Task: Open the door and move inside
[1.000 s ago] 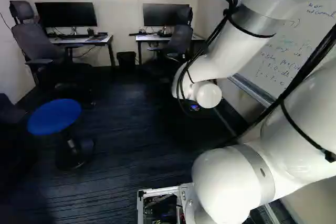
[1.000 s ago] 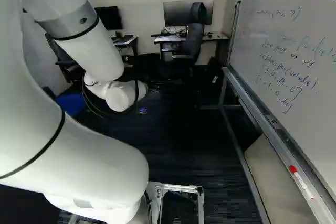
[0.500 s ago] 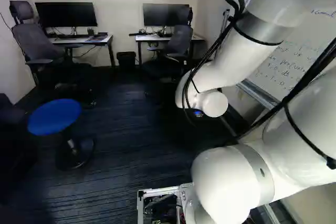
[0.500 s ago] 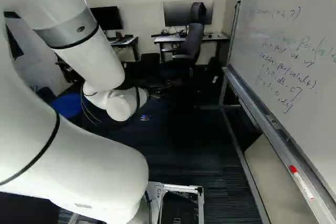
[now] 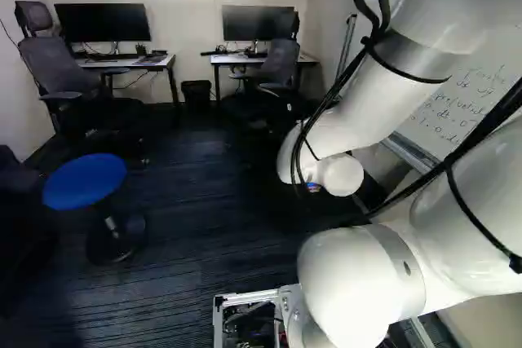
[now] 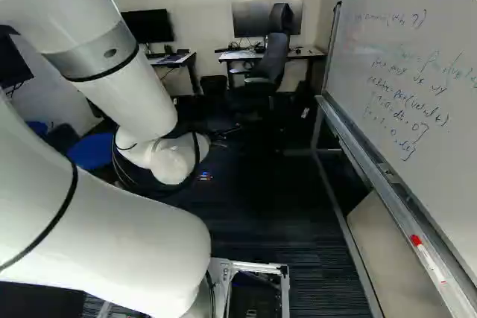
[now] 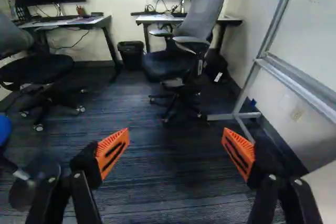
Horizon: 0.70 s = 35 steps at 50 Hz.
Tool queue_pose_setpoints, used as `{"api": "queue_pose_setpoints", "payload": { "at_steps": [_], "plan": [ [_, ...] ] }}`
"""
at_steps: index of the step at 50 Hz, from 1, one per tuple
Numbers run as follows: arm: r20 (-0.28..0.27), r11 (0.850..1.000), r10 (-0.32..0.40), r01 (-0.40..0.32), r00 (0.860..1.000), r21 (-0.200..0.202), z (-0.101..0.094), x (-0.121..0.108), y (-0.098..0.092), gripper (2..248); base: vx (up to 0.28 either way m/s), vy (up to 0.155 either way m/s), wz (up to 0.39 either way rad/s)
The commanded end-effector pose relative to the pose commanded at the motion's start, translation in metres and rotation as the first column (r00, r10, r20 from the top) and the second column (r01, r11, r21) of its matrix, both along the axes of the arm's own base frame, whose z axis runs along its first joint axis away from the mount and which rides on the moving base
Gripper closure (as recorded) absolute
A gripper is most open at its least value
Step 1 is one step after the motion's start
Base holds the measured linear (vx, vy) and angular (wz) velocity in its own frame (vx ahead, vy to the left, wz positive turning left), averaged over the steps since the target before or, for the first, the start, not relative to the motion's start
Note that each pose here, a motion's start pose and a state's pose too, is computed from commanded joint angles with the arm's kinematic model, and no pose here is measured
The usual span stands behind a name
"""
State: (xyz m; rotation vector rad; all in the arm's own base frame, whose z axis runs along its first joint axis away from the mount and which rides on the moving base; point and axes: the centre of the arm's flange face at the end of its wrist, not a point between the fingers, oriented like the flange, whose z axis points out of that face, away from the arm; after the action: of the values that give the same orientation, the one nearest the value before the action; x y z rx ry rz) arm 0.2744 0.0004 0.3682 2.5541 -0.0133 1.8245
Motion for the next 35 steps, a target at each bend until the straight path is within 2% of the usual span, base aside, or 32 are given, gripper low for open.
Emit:
{"api": "queue_pose_setpoints", "payload": {
  "at_steps": [35],
  "plan": [
    [-0.001, 1.0, 0.008, -0.008, 1.0, -0.003, -0.0025, -0.0041, -0.0004, 3, 0.0, 0.0, 0.0]
  ]
}}
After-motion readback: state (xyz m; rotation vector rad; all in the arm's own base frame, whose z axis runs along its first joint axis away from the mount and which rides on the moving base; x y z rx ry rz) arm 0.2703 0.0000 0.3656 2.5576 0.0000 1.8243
